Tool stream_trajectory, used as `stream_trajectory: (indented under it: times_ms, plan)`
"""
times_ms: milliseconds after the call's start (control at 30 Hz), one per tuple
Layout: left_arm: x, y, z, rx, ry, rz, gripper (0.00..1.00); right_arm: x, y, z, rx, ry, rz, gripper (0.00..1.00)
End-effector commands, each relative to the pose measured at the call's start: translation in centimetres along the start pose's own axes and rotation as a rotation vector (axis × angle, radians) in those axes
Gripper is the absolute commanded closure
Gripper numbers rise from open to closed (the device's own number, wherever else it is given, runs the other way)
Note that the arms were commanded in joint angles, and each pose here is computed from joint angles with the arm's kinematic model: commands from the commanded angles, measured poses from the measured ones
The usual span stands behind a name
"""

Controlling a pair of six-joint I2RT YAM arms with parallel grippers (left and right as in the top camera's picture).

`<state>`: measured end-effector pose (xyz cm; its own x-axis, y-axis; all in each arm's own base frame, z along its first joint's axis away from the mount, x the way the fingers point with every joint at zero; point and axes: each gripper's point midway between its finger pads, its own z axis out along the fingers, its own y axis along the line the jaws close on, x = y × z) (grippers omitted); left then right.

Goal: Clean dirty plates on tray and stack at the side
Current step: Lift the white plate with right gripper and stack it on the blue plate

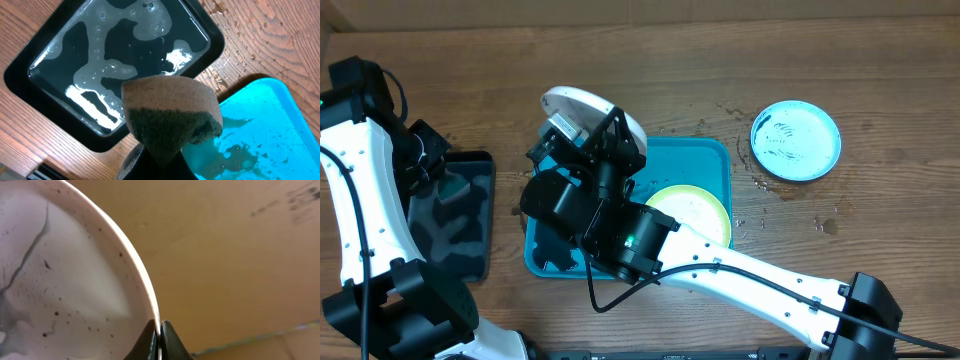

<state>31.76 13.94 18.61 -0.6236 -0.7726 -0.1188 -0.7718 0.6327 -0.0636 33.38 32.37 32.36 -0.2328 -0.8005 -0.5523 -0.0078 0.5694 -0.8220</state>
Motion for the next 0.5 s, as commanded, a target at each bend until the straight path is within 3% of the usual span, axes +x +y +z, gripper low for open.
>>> stream_trajectory:
  times_ms: [0,367,467]
  plan:
    - [-0.01,0.32,0.1,-0.012,0.001,-0.026,0.96,-0.25,-2.63,-0.27,0.082,0.028,-0.063,0.96]
    - [-0.17,0.2,0.1,-0.007,-0.005,-0.025,0.96,-0.36,-2.73,-0.19,0.084,0.026,-0.055,0.96]
    - [-0.15,0.17,0.1,-0.005,-0.004,-0.025,0.96,0.16,-2.83,0.41,0.09,0.035,0.092,0.96]
